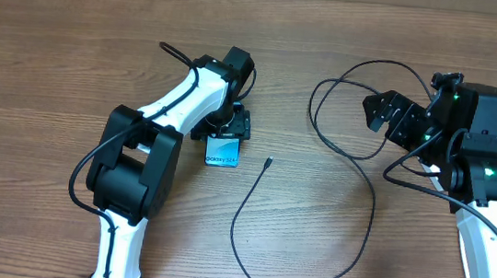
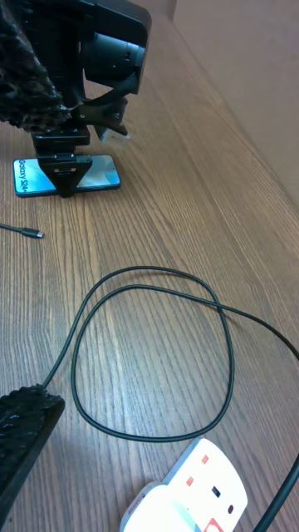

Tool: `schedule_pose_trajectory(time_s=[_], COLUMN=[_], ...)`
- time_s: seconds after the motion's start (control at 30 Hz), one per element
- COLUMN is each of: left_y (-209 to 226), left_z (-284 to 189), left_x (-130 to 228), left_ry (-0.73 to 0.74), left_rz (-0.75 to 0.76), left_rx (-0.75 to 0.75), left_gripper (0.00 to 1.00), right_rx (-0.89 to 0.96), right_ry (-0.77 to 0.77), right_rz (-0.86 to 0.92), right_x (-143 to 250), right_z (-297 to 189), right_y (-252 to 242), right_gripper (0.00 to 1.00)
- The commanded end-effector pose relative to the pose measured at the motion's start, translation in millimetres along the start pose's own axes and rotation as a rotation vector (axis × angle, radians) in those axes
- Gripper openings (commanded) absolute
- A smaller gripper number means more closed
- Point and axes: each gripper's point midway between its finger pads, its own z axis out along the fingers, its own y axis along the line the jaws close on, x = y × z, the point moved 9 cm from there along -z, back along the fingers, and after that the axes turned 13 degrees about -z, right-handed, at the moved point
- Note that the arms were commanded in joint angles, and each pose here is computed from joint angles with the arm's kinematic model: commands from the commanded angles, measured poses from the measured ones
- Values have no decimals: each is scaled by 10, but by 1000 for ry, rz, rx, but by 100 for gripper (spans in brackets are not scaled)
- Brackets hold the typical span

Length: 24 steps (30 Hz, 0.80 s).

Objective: Plug charger to phone and switch on socket

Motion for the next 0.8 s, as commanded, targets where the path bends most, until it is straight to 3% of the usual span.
schedule_pose_trajectory(time_s=[0.0,0.3,0.77], left_y=[36,33,42], left_z=[163,163,163], left_x=[89,77,69], left_ry=[51,40,30], left_rz=[21,29,29], left_rx=[-25,-26,-37], left_gripper=[82,75,76], right_rx=[7,6,6], right_ry=[-11,-13,-11], right_rz=[-1,-2,-1], right_x=[-33,-36,-33], right_z=[-11,-11,-11], right_y=[13,13,13], right_gripper=[100,100,100])
